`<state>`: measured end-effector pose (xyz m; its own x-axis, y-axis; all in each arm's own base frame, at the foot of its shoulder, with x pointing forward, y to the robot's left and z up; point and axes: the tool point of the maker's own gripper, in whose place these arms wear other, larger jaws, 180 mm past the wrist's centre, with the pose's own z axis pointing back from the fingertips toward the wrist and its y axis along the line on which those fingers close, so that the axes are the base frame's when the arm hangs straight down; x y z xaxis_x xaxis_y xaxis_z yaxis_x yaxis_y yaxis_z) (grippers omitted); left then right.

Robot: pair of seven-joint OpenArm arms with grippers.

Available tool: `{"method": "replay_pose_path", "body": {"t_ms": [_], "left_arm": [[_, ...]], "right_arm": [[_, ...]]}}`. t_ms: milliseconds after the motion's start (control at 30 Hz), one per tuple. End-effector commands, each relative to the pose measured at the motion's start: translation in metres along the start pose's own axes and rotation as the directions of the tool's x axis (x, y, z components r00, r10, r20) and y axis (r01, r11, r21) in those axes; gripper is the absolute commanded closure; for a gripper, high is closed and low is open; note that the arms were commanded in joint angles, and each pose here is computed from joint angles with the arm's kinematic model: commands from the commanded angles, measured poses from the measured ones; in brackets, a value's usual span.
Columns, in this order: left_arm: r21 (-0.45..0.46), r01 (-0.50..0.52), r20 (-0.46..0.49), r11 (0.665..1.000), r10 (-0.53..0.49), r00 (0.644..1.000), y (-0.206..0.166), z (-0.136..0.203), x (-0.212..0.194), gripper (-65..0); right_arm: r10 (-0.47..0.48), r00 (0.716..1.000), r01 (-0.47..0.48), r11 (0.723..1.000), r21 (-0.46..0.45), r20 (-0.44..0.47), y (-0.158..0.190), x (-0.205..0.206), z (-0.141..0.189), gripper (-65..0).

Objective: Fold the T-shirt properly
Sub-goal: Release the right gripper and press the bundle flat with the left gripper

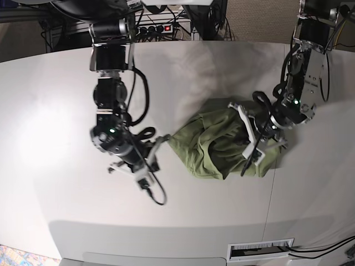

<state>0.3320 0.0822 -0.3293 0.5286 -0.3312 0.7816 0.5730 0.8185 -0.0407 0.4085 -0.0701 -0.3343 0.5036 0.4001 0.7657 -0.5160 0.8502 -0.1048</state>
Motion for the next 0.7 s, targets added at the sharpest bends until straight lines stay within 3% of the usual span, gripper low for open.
{"method": "replay_pose_path", "body": {"t_ms": [0,100,267,433,667], "left_arm": [[-0.008,0.012,0.072,1.000,-0.011,0.997,-0.001,0.003,0.019,0.0],[-0.034,-0.012,0.120,0.999,0.016,0.993,-0.013,-0.001,0.019,0.0],[0.010,-0.039,0.137,0.999,0.037,0.990,-0.007,-0.021,0.005,0.0],[0.037,-0.043,0.099,0.998,0.040,0.994,0.002,-0.043,-0.027,0.0],[0.196,0.023,0.029,0.980,-0.029,0.999,0.047,-0.056,-0.053,0.0]], "right_arm": [[-0.011,0.999,0.011,1.000,-0.010,0.051,-0.008,0.015,0.007,0.0],[-0.069,0.998,0.069,0.997,-0.030,0.013,-0.024,-0.005,0.019,0.0],[-0.146,0.989,0.146,0.987,-0.061,-0.005,-0.035,-0.028,0.043,0.0],[-0.136,0.990,0.133,0.988,-0.080,-0.034,-0.035,-0.054,0.064,0.0],[-0.113,0.990,0.107,0.991,-0.075,-0.084,-0.028,-0.082,0.085,0.0]]}}
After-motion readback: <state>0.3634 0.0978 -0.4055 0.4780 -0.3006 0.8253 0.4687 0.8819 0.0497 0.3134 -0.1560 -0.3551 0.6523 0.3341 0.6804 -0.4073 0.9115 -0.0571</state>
